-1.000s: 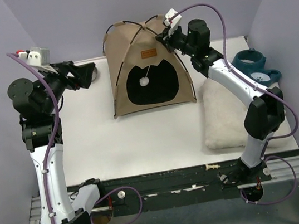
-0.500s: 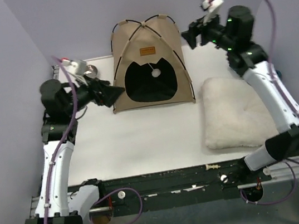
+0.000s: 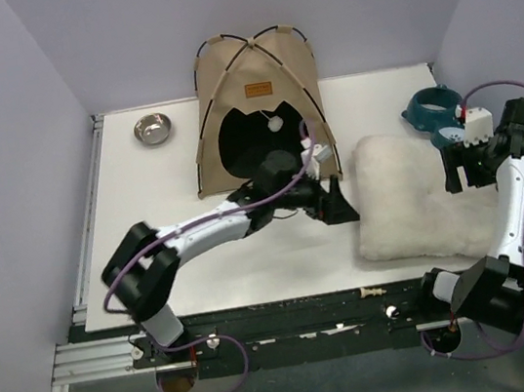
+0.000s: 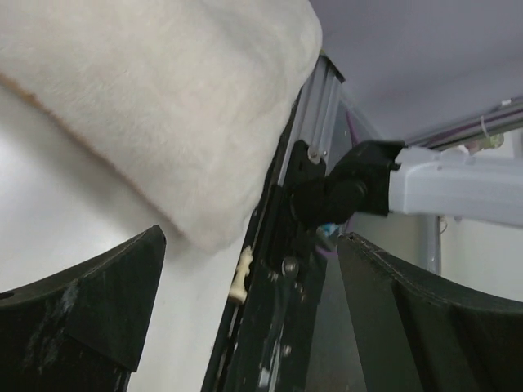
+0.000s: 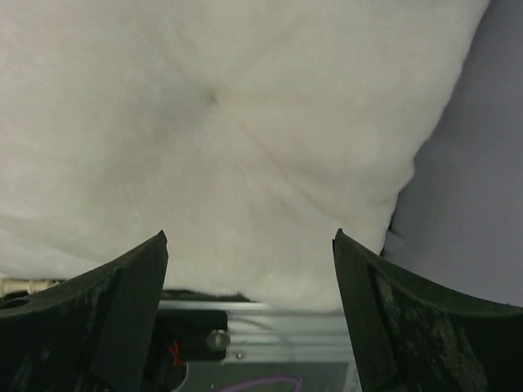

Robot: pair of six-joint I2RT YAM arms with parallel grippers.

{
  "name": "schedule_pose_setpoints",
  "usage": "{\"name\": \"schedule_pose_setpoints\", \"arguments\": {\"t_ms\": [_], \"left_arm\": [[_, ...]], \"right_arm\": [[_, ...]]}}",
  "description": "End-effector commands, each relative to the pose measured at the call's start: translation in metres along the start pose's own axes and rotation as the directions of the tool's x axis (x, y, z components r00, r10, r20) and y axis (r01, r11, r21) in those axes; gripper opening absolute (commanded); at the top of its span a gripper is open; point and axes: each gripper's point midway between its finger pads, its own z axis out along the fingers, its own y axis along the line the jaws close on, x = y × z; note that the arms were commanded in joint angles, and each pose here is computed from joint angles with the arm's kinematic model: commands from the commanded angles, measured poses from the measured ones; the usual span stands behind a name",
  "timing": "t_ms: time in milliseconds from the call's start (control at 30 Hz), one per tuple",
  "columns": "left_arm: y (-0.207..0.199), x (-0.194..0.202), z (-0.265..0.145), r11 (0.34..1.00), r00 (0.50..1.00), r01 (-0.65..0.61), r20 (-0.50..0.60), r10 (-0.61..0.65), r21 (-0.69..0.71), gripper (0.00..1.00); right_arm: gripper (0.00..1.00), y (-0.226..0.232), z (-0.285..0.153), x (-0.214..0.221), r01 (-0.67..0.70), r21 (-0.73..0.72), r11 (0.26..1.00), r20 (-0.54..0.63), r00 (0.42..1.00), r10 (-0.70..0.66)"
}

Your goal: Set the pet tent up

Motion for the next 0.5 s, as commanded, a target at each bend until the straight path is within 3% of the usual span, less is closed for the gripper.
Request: {"name": "schedule_pose_setpoints", "arguments": {"t_ms": [0, 167, 233, 367, 467], "left_arm": [[0.0, -0.011, 0.075, 0.99, 0.988, 0.133, 0.076, -0.137, 0.053, 0.99], [0.011, -0.011, 0.135, 0.961, 0.954, 0.266, 0.12, -0.274, 0.078, 0.99], [0.037, -0.007, 0.148, 0.947, 0.939, 0.317, 0.154, -0.308, -0.038, 0.99], [0.065, -0.001, 0.14, 0.921, 0.909, 0.379, 0.221, -0.353, -0.088, 0.99], [0.058, -0.002, 0.132, 0.941, 0.934, 0.322, 0.198, -0.297, -0.102, 0.99]], "right_arm": [[0.89, -0.01, -0.014, 0.044, -0.023, -0.026, 0.999, -0.13, 0.991, 0.02], [0.91, -0.031, -0.016, 0.048, -0.097, -0.005, 0.995, -0.153, 0.984, 0.095], [0.92, -0.042, -0.01, 0.052, -0.117, 0.014, 0.993, -0.172, 0.978, 0.118], [0.93, -0.066, 0.01, 0.066, -0.15, 0.012, 0.989, -0.226, 0.963, 0.149], [0.95, -0.08, 0.029, 0.07, -0.177, 0.008, 0.984, -0.222, 0.959, 0.175]]}}
